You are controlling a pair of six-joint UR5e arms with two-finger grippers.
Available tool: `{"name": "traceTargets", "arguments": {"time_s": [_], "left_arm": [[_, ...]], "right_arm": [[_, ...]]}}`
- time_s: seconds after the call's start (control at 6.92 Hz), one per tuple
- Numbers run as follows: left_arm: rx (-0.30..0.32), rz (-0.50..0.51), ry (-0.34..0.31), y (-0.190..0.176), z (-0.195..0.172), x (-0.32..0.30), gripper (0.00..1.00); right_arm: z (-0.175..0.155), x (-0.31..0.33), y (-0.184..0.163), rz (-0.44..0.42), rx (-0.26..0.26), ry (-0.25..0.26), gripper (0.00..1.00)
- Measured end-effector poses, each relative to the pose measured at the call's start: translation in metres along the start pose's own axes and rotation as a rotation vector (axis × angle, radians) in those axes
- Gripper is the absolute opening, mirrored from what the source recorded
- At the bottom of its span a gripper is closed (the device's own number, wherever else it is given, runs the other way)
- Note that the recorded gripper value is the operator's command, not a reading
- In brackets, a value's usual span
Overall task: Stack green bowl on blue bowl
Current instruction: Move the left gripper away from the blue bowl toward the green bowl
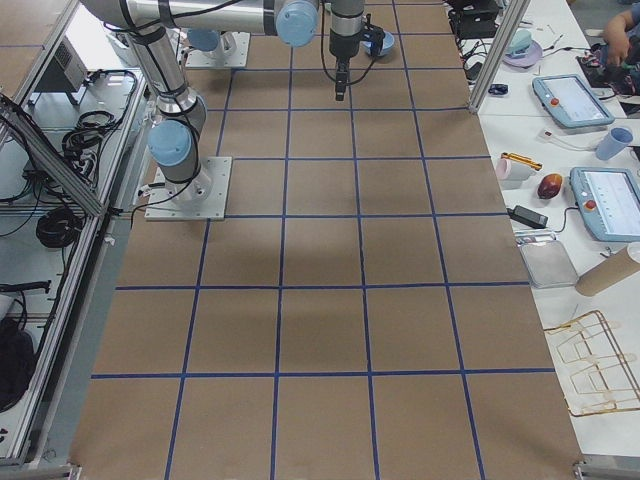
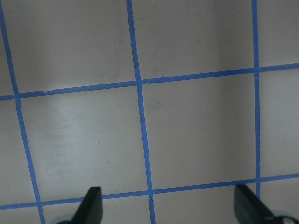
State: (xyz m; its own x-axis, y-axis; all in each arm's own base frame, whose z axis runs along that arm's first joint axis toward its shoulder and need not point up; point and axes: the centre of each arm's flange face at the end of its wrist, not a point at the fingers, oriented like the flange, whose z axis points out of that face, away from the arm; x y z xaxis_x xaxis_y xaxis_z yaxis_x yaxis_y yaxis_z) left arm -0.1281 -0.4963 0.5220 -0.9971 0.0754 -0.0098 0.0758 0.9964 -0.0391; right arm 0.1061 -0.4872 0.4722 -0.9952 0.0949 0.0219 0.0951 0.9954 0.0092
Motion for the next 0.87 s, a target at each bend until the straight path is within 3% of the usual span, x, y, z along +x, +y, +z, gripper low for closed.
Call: {"name": "traceTargets", "arguments": {"time_s": [0.87], "left_arm": [[-0.001,-0.001,0.000,0.0023,-0.0011,-0.0012,1.00]], "right_arm": [[0.0000,0.0000,0.0000,0.000,0.000,0.000,1.00]]}}
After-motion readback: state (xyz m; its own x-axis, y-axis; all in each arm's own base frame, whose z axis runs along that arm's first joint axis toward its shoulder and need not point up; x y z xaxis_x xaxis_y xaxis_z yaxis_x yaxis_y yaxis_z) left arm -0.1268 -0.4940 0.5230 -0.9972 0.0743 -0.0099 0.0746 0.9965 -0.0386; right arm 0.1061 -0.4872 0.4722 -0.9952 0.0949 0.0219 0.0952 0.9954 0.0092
